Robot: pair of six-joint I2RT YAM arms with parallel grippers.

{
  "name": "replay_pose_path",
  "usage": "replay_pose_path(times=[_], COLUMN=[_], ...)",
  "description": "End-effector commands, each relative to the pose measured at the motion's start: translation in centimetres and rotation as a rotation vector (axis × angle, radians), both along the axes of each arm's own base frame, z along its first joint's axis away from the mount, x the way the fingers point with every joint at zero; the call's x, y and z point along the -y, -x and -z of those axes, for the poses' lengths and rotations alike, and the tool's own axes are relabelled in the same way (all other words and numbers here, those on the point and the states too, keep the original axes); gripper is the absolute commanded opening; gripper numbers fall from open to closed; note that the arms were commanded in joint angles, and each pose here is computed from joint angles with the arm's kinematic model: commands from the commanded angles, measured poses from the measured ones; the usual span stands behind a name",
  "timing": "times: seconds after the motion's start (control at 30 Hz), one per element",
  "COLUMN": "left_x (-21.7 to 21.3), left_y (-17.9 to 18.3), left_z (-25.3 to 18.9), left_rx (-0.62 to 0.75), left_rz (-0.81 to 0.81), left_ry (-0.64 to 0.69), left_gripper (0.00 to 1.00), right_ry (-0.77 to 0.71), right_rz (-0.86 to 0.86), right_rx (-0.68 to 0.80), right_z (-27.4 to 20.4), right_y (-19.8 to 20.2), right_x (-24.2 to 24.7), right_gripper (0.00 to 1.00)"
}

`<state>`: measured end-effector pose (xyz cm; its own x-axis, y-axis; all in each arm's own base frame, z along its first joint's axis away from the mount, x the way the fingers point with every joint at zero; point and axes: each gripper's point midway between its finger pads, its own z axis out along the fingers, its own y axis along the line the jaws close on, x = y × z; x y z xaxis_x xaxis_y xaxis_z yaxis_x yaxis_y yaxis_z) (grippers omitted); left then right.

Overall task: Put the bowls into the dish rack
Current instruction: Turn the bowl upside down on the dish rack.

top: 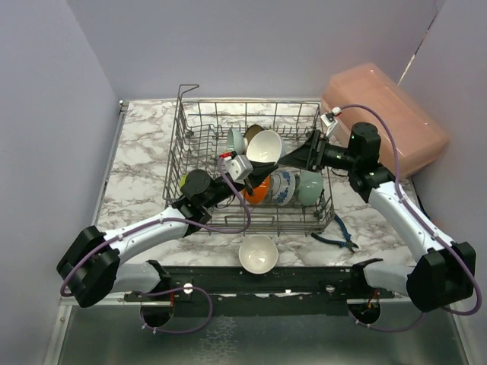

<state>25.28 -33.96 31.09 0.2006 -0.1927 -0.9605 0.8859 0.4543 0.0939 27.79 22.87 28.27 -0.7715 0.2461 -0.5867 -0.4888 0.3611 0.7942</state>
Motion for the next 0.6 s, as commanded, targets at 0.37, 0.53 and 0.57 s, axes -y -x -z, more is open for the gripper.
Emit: replay_pose_path(times=[0.37,0.53,0.57], left_x=[0.4,0.9,0.9], left_y=[2.6,2.5,2.5], left_z=[-2.1,-1.4,-1.4], left_rx=[0.138,0.143,0.142], left_rz=[0.08,0.092,0.094], left_ry=[0.015,-0.018,-0.021], left_gripper=[0.0,0.0,0.0], right_ry=[-0.063,-0.039,-0.034], right_rz=[-0.044,-0.038,-0.035], right_rx=[-0.009,-0.019,-0.018], right_z=[-1.0,-0.4,-0.3], right_y=[-1.4,-1.8,-1.8], right_x=[-3.6,-3.7,-3.6], right_gripper=[0.99,0.64,0.53])
